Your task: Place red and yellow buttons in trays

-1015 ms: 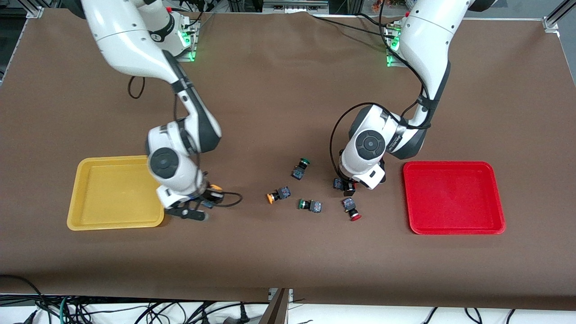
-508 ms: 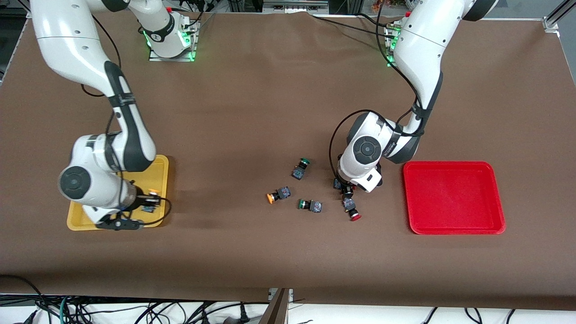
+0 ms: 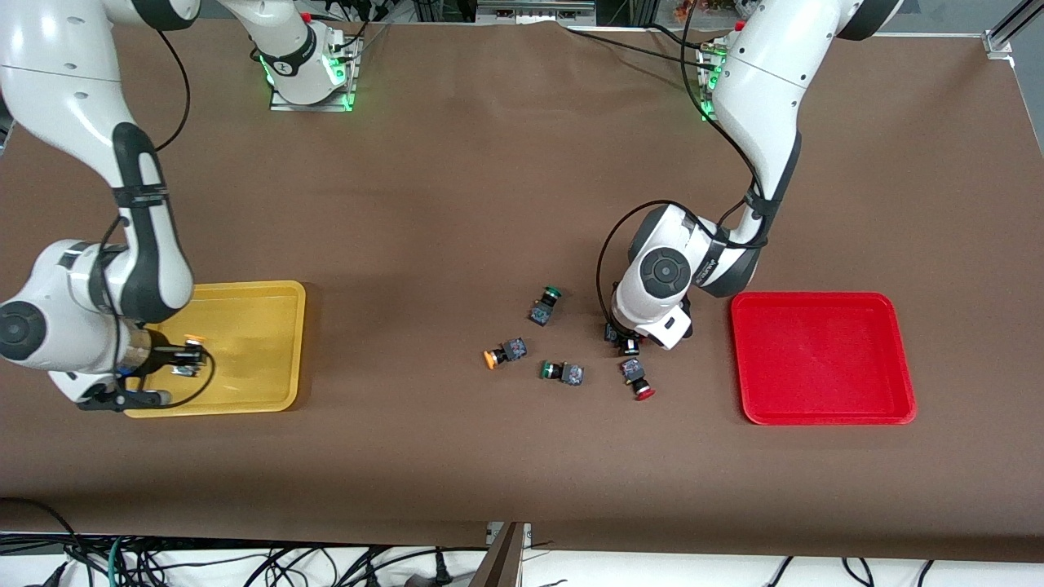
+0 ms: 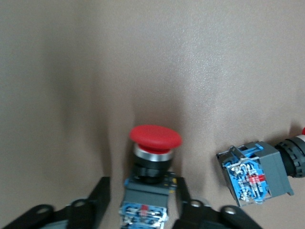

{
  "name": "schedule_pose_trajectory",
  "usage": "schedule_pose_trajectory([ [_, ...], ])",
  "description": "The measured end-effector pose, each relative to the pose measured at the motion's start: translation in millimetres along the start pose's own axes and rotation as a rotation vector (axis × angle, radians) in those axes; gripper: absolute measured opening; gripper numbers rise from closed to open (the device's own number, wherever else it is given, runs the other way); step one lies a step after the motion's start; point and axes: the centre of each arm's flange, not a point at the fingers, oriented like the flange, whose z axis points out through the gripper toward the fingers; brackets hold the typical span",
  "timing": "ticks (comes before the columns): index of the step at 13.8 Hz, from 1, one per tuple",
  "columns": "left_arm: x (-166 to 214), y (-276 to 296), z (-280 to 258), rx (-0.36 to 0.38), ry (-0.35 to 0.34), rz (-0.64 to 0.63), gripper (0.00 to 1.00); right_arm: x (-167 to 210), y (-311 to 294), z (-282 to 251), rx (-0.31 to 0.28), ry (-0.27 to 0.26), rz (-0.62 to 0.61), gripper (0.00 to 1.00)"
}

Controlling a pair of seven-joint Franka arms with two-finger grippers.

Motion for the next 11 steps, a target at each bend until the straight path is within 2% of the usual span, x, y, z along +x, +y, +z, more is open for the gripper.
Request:
schedule_pose_trajectory([
  [1, -0.1, 0.1, -0.2, -0.001, -0.001, 0.0, 0.46, -2.5, 10.8, 6.1, 0.002, -0.005, 0.001, 0.44],
  [2, -0.1, 0.4, -0.6, -0.002, -0.001, 0.001, 0.41, -4.2, 15.4, 12.0, 0.003, -0.006, 0.005, 0.44],
  [6, 1.5, 7.4, -15.6, -0.018, 0.007, 0.048, 0.41, -11.0, 11.9, 42.4, 0.001, 0.011, -0.004, 0.44],
  [11, 31.5, 27.0, -127.5, -0.034, 0.007, 0.073, 0.41, -19.0, 15.5, 59.6, 0.005, -0.011, -0.024, 0.44],
])
